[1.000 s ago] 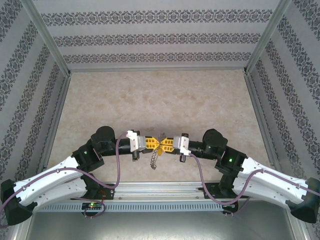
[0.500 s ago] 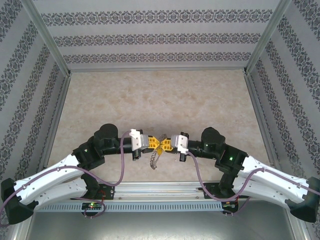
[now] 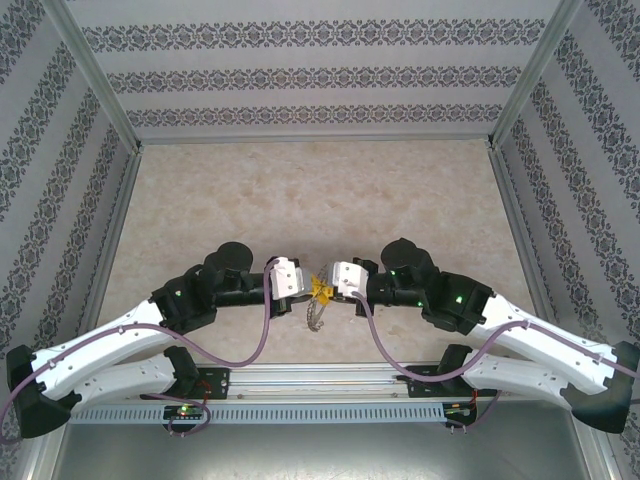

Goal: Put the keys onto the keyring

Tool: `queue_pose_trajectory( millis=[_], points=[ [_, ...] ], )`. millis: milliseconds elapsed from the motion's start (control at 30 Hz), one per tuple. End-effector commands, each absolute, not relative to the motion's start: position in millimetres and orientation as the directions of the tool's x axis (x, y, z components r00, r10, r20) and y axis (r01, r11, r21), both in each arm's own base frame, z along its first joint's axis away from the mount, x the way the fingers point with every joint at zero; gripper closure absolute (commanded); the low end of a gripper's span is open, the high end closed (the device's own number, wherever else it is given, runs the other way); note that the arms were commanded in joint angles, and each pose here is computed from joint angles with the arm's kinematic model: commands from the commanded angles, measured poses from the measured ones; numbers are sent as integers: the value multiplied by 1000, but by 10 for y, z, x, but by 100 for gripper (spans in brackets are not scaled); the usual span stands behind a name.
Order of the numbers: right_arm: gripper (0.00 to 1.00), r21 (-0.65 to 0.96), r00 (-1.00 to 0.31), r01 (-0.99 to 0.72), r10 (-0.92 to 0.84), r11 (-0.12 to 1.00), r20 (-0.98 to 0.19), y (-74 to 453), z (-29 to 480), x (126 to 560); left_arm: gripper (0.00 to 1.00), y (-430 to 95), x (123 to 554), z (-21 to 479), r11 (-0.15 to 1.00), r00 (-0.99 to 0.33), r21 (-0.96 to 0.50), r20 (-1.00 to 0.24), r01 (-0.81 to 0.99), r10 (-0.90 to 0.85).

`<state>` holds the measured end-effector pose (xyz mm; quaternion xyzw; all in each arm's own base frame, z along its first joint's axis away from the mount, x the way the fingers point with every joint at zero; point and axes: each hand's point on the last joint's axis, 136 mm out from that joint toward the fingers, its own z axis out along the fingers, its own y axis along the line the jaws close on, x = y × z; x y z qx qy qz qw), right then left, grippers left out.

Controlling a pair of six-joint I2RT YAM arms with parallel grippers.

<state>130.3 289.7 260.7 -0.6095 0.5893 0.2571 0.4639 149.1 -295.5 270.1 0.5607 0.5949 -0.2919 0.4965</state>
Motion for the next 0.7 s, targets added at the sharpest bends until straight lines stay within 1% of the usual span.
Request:
queue_pose_trajectory(
  millis=[0, 33, 67, 100, 133, 200, 300, 400, 567, 633, 667],
  points=[
    [100, -320, 257, -941, -384, 107, -887, 2954, 2984, 1235, 100, -2940, 1476, 2722, 221, 132, 218, -928, 951, 348],
    [100, -319, 261, -942, -373, 102, -890, 2952, 2988, 1214, 100, -2939, 1460, 2766, 225, 137, 214, -939, 951, 315],
    [97, -317, 265, -943, -357, 95, -896, 2949, 2994, 1185, 100, -2945, 1428, 2838, 224, 147, 210, -953, 952, 266],
    [92, -318, 272, -943, -332, 93, -903, 2947, 3011, 1158, 100, -2952, 1397, 2902, 220, 154, 203, -963, 954, 220],
    [90, -314, 274, -945, -314, 86, -909, 2946, 3007, 1130, 100, -2957, 1374, 2944, 214, 156, 196, -969, 957, 189],
    [87, -310, 279, -948, -277, 72, -919, 2947, 3028, 1073, 100, -2982, 1320, 3038, 192, 163, 186, -978, 964, 131],
    [86, -294, 273, -954, -254, 49, -928, 2968, 3020, 1024, 100, -3023, 1264, 3111, 155, 164, 173, -984, 973, 72],
    [86, -289, 270, -957, -252, 40, -929, 2975, 3004, 1009, 100, -3043, 1249, 3146, 139, 166, 170, -985, 976, 46],
    [92, -286, 259, -956, -266, 68, -928, 2962, 2976, 1057, 100, -3007, 1219, 3270, 132, 168, 163, -985, 978, -27],
    [97, -294, 259, -951, -278, 93, -925, 2946, 2974, 1102, 100, -2989, 1222, 3291, 133, 160, 155, -987, 979, -32],
    [100, -299, 257, -948, -291, 108, -921, 2939, 2969, 1135, 100, -2989, 1246, 3245, 142, 154, 153, -988, 978, 4]
  ],
)
